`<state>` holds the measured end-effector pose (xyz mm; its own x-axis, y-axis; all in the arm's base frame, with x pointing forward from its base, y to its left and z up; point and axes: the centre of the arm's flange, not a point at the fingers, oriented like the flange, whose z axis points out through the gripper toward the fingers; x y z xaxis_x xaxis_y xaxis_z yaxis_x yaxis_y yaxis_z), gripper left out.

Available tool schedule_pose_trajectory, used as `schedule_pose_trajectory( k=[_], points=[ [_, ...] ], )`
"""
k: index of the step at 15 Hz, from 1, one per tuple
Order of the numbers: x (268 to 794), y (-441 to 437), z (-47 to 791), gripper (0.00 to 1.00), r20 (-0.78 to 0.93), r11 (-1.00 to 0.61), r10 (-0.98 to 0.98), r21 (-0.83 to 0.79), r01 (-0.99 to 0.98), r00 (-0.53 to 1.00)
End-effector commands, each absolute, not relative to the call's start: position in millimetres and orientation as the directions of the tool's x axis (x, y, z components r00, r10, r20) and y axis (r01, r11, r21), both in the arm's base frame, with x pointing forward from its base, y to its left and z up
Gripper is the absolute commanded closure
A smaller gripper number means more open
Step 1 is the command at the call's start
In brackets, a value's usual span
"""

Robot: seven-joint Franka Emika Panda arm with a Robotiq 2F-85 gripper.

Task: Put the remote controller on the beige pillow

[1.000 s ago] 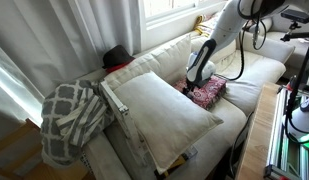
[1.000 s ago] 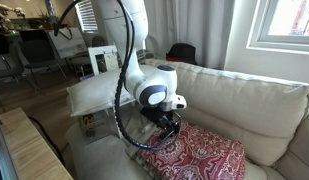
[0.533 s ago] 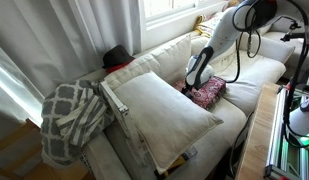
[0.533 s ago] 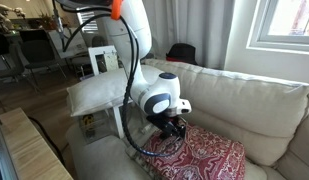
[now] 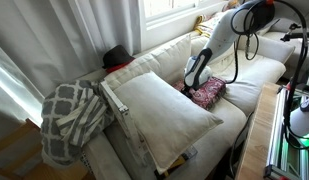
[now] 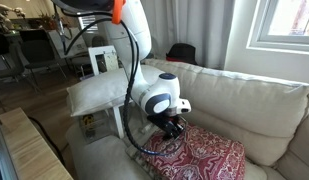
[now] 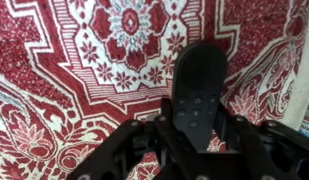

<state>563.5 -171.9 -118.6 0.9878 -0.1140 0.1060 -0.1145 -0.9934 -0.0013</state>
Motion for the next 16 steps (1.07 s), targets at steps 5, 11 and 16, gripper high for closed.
schedule_pose_trajectory(
  k=[5,11,16],
  points=[
    [555,-145,-66,0.83,0.061,-0.993,-0.105,0.049,-0.108,0.993],
    [569,-134,-42,0.58,0.103,-0.997,-0.071,0.033,-0.074,0.992],
    [560,-129,-16,0.83,0.1,-0.997,-0.069,0.031,-0.072,0.993]
  ],
)
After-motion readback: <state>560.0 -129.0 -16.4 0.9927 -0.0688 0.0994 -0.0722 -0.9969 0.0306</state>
